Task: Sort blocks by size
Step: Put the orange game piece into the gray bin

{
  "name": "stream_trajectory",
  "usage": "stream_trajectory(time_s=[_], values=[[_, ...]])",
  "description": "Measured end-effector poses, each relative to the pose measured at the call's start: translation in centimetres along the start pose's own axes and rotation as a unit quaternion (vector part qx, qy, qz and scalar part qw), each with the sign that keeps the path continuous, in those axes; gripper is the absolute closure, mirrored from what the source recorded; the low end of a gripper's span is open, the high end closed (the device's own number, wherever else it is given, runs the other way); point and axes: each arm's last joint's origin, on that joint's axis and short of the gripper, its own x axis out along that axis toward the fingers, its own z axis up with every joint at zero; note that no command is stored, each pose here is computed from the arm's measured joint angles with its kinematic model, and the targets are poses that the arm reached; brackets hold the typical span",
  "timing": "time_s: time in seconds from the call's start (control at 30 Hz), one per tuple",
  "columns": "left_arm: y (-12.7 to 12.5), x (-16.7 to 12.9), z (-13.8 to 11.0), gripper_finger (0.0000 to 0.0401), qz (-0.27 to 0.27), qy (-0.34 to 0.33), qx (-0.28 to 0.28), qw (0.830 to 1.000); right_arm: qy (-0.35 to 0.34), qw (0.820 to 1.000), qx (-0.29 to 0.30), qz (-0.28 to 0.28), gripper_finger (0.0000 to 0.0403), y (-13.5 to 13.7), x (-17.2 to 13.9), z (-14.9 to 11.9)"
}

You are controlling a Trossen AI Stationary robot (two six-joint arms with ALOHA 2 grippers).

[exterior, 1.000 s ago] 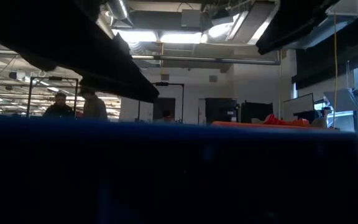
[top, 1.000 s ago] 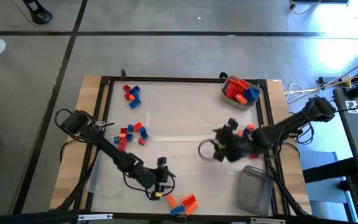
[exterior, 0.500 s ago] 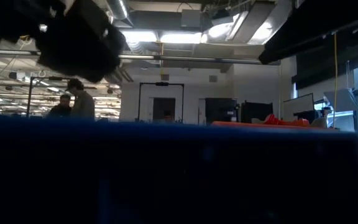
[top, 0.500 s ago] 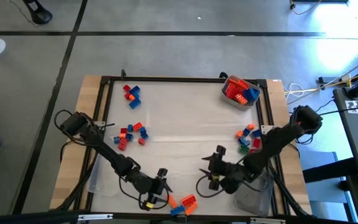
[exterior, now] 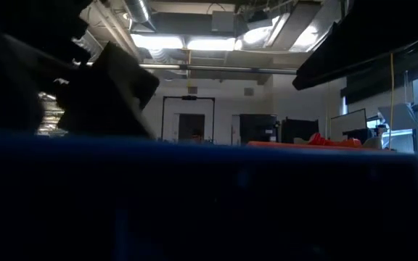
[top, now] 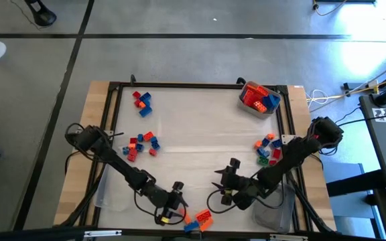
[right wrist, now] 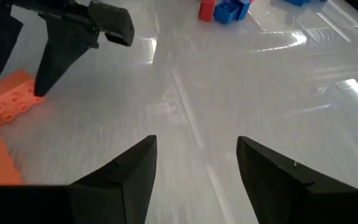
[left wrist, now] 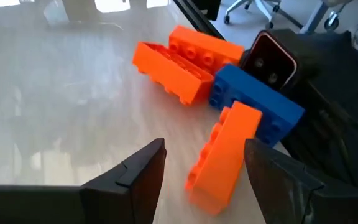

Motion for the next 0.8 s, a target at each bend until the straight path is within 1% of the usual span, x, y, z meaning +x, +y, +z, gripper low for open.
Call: stream_trajectory(time_s=[0.23, 0.5, 0.57, 0.63, 0.8], values=[[0.0, 0.6, -0.9, 0.0193, -0.015, 0.019, -0.022, 0.999, -0.002, 1.000, 0.000, -0.003, 0.0182, 0.0, 0.0, 0.0], [0.7, 0.9, -1.1, 0.0197, -0.006, 0.020, -0.032, 0.999, -0.004, 1.000, -0.001, -0.008, 0.0182, -0.1, 0.0, 0.0], [0.9, 0.9, -1.1, 0.0209, -0.005, 0.020, -0.031, 0.999, -0.004, 1.000, -0.001, -0.007, 0.0182, -0.1, 0.0, 0.0], [0.8, 0.9, -1.1, 0.0229, -0.005, 0.020, -0.029, 0.999, -0.004, 1.000, -0.001, -0.007, 0.0182, -0.1, 0.0, 0.0], [0.8, 0.9, -1.1, 0.0298, -0.006, 0.019, -0.027, 0.999, -0.004, 1.000, -0.001, -0.007, 0.0182, -0.1, 0.0, 0.0]])
